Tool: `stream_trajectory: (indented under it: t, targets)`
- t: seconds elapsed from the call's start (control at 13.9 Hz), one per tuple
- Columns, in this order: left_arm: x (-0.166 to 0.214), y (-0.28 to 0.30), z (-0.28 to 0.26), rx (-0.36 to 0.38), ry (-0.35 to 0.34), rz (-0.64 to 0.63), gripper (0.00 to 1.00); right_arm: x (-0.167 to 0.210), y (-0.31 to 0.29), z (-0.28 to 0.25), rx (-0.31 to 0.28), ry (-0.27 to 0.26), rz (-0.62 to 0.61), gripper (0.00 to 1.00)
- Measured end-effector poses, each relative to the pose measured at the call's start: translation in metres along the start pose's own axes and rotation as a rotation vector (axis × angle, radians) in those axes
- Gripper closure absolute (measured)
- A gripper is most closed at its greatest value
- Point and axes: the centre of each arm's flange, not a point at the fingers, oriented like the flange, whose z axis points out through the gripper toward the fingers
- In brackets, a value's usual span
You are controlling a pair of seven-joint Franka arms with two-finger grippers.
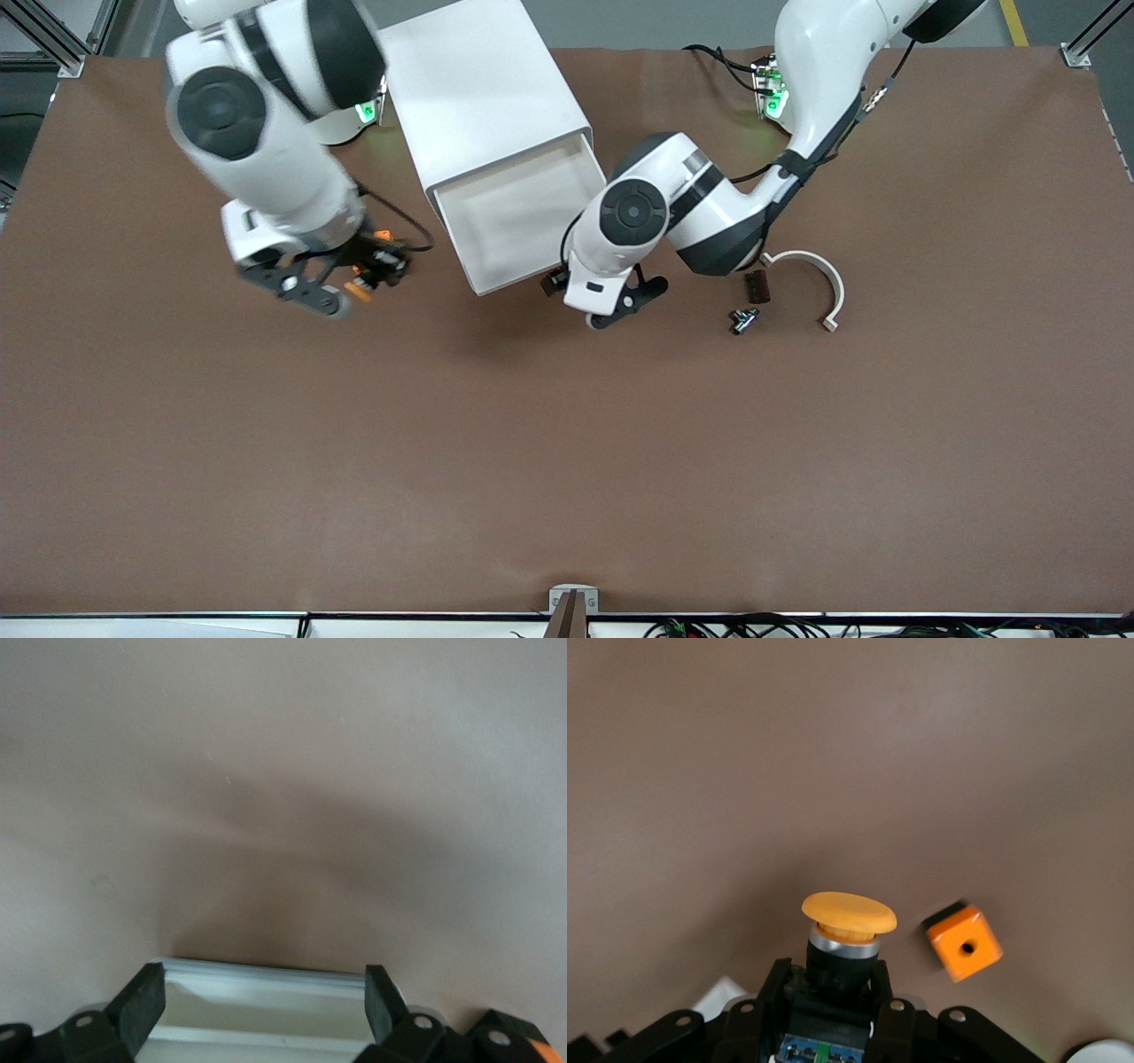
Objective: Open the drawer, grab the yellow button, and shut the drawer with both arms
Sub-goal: 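Carry the button away with the right gripper while the left gripper withdraws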
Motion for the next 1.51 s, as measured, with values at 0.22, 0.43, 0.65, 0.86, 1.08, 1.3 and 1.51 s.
stream_trajectory:
  t: [0.22,0.43,0.65,0.86,1.08,1.3,1.51]
  targets:
    - [-0.04,0.007,0.015,0.02,-0.001,-0.009,0.0,0.071,0.094,0.009,0.008,-0.014,-0.114,0.6]
    - [-0.08,0.008,0.037,0.057,-0.004,-0.007,0.0,0.129,0.184,0.039,0.022,-0.002,-0.188,0.6]
    - [-0.119,0.005,0.052,0.089,-0.022,0.001,0.0,0.171,0.246,0.096,0.021,0.008,-0.236,0.6]
    - [-0.143,0.0,0.062,0.111,-0.039,-0.003,0.0,0.196,0.277,0.142,0.014,0.016,-0.251,0.6]
    - [-0.144,-0.002,0.065,0.118,-0.039,-0.006,0.0,0.21,0.288,0.17,0.007,0.03,-0.258,0.6]
    - [-0.126,0.0,0.055,0.095,-0.035,-0.031,0.0,0.221,0.3,0.201,0.0,0.042,-0.269,0.6]
    - [-0.052,-0.001,0.009,0.024,0.037,-0.103,0.0,0.23,0.32,0.248,-0.012,0.075,-0.294,0.6]
